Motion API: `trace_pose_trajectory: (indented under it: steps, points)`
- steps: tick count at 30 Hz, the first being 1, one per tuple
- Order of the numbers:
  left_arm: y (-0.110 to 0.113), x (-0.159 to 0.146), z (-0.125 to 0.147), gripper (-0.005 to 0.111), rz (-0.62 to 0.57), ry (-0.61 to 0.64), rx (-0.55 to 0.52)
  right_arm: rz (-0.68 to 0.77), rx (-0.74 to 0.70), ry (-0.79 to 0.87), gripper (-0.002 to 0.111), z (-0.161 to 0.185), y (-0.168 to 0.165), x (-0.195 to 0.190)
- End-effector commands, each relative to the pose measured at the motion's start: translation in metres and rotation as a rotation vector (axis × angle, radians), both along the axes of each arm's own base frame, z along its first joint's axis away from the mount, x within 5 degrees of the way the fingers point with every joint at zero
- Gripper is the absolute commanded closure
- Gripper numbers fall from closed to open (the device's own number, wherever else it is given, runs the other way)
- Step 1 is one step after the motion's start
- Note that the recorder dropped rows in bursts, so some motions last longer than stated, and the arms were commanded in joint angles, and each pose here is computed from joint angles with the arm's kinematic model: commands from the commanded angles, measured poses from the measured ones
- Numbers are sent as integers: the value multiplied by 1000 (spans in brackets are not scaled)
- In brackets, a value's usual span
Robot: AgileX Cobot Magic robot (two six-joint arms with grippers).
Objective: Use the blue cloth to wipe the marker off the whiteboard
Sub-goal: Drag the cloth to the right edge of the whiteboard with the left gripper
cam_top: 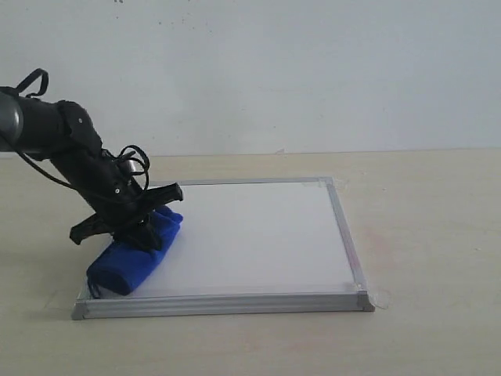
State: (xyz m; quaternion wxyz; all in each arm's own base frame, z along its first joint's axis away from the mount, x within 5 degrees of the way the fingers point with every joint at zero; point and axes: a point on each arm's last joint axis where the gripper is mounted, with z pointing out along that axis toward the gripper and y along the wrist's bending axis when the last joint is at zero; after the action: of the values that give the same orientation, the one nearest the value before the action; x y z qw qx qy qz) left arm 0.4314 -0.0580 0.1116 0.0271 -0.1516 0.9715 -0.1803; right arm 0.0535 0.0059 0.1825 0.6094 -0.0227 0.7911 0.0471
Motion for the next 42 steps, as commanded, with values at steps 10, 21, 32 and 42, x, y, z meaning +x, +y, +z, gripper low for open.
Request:
trace_pose_trajectory:
  steps: [10,21,32,42]
  points:
    - [-168,0,5,103,204,-315,-622,3,-4,-10,107,1,0,0]
    - [-225,22,28,103,169,-467,-634,3,-4,-10,107,1,0,0]
    - [-226,27,3,103,279,-422,-590,3,-4,-10,107,1,0,0]
    - [-238,16,-24,103,206,-325,-636,3,-4,-10,107,1,0,0]
